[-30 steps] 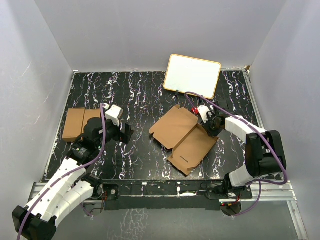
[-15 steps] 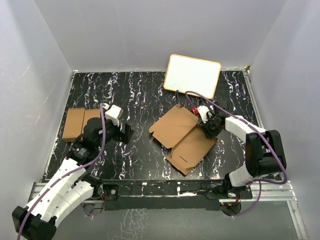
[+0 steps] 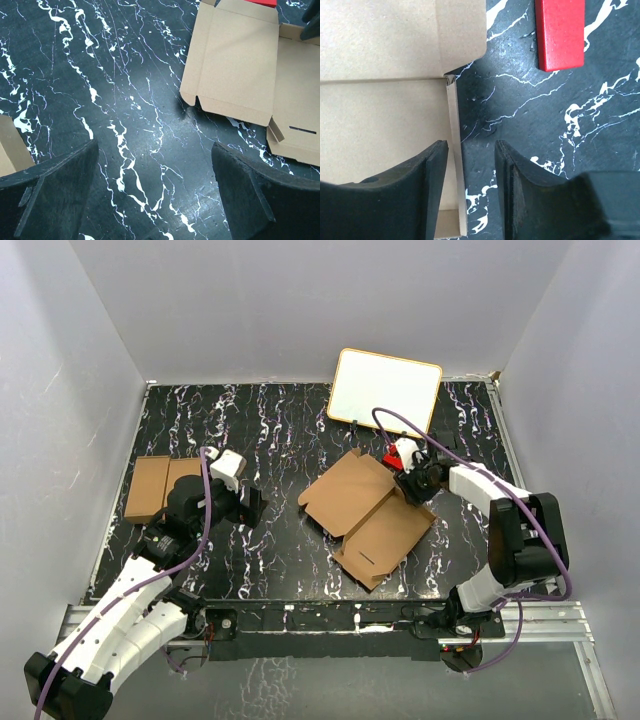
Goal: Fold the paper box
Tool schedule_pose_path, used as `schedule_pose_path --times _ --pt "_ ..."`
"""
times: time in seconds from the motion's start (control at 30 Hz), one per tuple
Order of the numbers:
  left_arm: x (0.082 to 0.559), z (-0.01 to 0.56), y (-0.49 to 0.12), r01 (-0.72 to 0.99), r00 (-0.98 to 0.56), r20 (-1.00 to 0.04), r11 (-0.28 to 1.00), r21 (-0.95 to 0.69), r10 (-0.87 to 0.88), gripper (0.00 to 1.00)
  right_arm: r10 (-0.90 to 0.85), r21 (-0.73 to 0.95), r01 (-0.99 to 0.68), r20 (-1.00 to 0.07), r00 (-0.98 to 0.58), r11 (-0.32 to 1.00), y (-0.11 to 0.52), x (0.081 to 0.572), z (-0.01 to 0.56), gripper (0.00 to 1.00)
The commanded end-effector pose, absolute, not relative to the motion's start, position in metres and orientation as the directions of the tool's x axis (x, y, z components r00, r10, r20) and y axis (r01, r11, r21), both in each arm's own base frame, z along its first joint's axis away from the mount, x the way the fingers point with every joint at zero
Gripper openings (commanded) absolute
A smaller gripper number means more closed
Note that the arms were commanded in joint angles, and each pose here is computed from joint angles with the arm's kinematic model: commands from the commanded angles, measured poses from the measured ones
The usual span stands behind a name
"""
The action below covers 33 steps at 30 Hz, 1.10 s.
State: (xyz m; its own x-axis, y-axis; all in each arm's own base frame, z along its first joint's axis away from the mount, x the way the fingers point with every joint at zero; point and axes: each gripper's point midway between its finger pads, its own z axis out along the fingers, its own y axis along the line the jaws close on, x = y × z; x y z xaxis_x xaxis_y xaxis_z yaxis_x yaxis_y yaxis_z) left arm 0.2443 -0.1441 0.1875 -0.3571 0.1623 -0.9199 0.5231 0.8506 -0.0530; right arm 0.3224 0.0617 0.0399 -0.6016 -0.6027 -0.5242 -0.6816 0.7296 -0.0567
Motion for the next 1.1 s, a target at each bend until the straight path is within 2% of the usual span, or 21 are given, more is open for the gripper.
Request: schedule_pose_path --times 0.0,0.3,0.43,0.53,0.67,0.7,0.8,0.87,0.97,1.07 --pt "0.246 0.192 -0.143 0.526 -0.332 -0.93 0.849 -0.045 0.157 0.92 -0.592 -0.091 -0.67 -0.566 -0.574 0.737 0.065 0.346 0.047 0.44" --pt "0.246 0.193 -0.144 0.528 -0.331 -0.931 0.848 -0.046 0.155 0.92 -0.628 -0.147 -0.669 -0.534 -0.566 0.729 0.066 0.347 0.038 0.39" --pt "0.246 0.193 -0.144 0.528 -0.33 -0.931 0.848 -0.046 0.155 0.93 -0.646 -0.176 -0.665 -0.505 -0.572 0.726 0.064 0.347 0.032 0.28" --pt "0.245 0.193 -0.144 0.528 -0.33 -0.932 0.848 -0.048 0.153 0.92 -0.643 -0.19 -0.651 -0.5 -0.58 0.735 0.062 0.347 0.032 0.1" --pt "0.245 0.193 -0.145 0.532 -0.331 -0.931 0.845 -0.051 0.152 0.92 -0.62 -0.16 -0.649 -0.531 -0.578 0.743 0.068 0.346 0.038 0.08" --pt "0.245 0.193 -0.145 0.533 -0.332 -0.931 0.845 -0.052 0.152 0.92 -0.613 -0.138 -0.657 -0.538 -0.579 0.741 0.073 0.344 0.039 0.09" --pt "0.243 0.194 -0.146 0.536 -0.336 -0.931 0.842 -0.066 0.141 0.93 -0.579 -0.086 -0.659 -0.571 -0.583 0.748 0.082 0.342 0.047 0.36" --pt "0.242 0.196 -0.152 0.544 -0.348 -0.931 0.832 -0.104 0.112 0.94 -0.555 -0.064 -0.654 -0.596 -0.581 0.754 0.084 0.341 0.054 0.45" --pt "0.237 0.195 -0.167 0.537 -0.431 -0.902 0.807 -0.246 0.011 0.96 -0.484 0.0 -0.635 -0.647 -0.589 0.772 0.084 0.342 0.067 0.49" --pt "0.229 0.185 -0.185 0.473 -0.576 -0.81 0.762 -0.442 -0.112 0.97 -0.4 0.085 -0.618 -0.693 -0.6 0.781 0.086 0.342 0.078 0.49"
